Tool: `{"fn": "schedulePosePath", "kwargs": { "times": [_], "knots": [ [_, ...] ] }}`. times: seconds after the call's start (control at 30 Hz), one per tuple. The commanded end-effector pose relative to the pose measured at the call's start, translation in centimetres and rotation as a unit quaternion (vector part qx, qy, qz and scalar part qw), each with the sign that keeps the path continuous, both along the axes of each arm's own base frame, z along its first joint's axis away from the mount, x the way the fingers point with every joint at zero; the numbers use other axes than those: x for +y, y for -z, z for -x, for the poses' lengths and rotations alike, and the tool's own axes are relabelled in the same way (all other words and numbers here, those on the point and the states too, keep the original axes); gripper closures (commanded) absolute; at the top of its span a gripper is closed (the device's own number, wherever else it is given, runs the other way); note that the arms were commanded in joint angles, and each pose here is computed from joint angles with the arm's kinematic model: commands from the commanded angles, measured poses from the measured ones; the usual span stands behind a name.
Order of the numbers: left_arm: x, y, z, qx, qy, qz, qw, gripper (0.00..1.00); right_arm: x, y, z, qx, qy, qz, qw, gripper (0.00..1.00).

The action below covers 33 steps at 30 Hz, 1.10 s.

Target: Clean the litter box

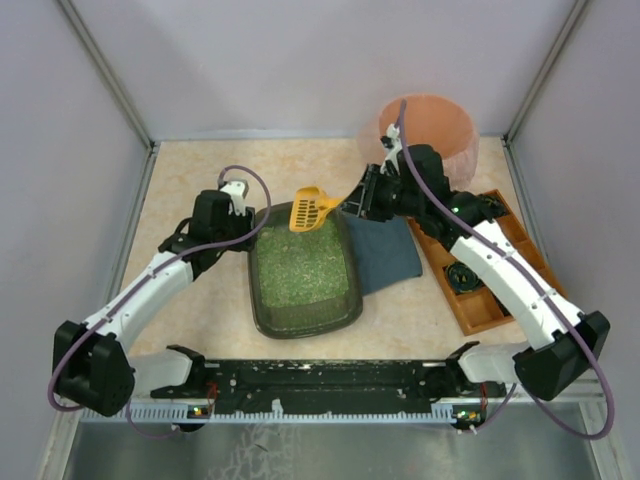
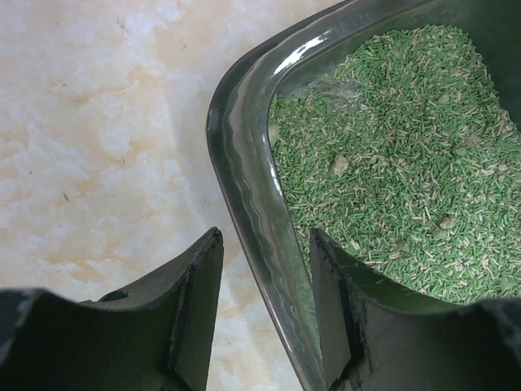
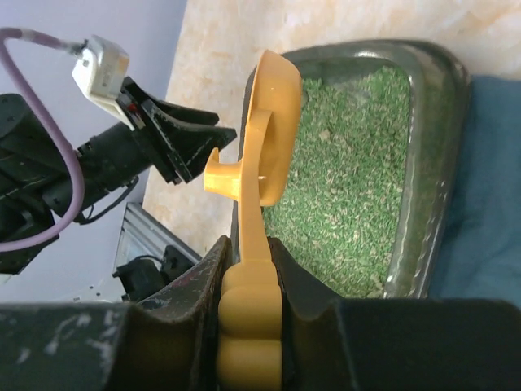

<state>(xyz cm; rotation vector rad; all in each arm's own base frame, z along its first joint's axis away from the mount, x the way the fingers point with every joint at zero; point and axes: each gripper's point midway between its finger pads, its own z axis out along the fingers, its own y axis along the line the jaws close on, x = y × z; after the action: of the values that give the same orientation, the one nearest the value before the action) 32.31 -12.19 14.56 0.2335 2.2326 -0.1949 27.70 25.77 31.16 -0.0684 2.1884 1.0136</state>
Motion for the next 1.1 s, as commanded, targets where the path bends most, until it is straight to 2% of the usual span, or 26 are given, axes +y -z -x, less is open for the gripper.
{"fn": "schedulePosePath", "kwargs": {
  "times": [0.0, 0.27, 0.5, 0.77, 0.9, 1.07],
  "knots": [
    [-1.0, -0.9, -0.5, -0.002, 0.016, 0.014, 1.0, 0.48, 1.3, 2.4, -0.3, 0.041, 0.02, 0.018, 0.999, 1.0],
    [-1.4, -0.4, -0.3, 0.01, 0.027, 0.015, 0.999, 0.5, 3.3, 7.3, -1.7, 0.092, 0.039, 0.059, 0.993, 1.0],
    [-1.7, 0.2, -0.2, 0.025, 0.034, 0.014, 0.999, 0.5, 5.2, 10.7, -3.7, 0.121, 0.065, 0.03, 0.99, 1.0],
    [-2.0, 1.1, -0.1, 0.043, 0.04, 0.012, 0.998, 0.51, 6.0, 13.8, -5.0, 0.147, 0.072, 0.056, 0.985, 1.0],
    [-2.1, 1.4, -0.1, 0.049, 0.044, 0.01, 0.998, 0.52, 6.5, 16.0, -4.9, 0.17, 0.057, 0.076, 0.981, 1.0],
    [-2.4, 1.9, 0.1, 0.06, 0.052, 0.008, 0.997, 0.54, 7.9, 17.8, -4.3, 0.187, 0.011, 0.066, 0.98, 1.0]
  ]
}}
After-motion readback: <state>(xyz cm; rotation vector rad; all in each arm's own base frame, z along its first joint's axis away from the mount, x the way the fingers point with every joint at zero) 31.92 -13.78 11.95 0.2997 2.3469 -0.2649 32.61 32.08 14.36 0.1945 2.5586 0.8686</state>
